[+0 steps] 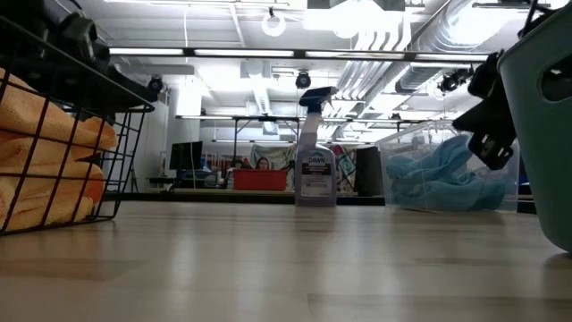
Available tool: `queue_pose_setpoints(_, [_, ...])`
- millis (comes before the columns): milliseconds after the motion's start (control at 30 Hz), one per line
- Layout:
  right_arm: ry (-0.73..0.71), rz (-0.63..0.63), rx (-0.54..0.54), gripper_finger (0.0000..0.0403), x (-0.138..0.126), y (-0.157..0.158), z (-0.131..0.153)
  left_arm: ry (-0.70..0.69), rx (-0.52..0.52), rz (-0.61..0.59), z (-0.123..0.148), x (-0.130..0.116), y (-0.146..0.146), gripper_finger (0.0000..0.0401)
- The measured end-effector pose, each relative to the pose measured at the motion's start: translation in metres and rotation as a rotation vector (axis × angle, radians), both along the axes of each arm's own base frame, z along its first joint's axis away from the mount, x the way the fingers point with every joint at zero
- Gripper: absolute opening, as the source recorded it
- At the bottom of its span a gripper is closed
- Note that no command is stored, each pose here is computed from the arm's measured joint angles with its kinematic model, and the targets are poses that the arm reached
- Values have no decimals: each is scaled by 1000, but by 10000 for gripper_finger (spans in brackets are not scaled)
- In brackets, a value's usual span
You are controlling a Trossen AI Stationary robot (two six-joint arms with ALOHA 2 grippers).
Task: Sort microfiber towel by color & place in baskets
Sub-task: Return to Home Position
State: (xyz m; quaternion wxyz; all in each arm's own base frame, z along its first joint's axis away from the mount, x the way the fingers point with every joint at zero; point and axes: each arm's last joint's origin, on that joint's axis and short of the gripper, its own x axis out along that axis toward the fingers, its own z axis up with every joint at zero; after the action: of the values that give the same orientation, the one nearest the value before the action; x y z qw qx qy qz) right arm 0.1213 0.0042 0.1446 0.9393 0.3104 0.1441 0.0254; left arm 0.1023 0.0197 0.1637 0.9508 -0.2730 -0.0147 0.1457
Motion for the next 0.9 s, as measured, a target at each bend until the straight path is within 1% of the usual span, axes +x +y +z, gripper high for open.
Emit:
queue_pose_setpoints(100, [-8,-3,-1,0,-9,0,0,4,-1,-51,-1,-2,-2,1])
queue_pose_setpoints(200, [-143,-29,-5,0,-15,-1,13,-32,5,-75,2,-4,-3,1])
queue_pose_setpoints(300, [-276,-30,-3,0,-23,-1,23,-74,13,-81,5,-7,-3,1])
queue_pose_setpoints(467, [-408,-31,-2,0,-25,-2,36,-73,15,-70,5,-7,-2,1])
queue_pose_setpoints(900, [-368,-28,-2,0,-25,-1,32,-74,15,-78,5,-7,-3,1])
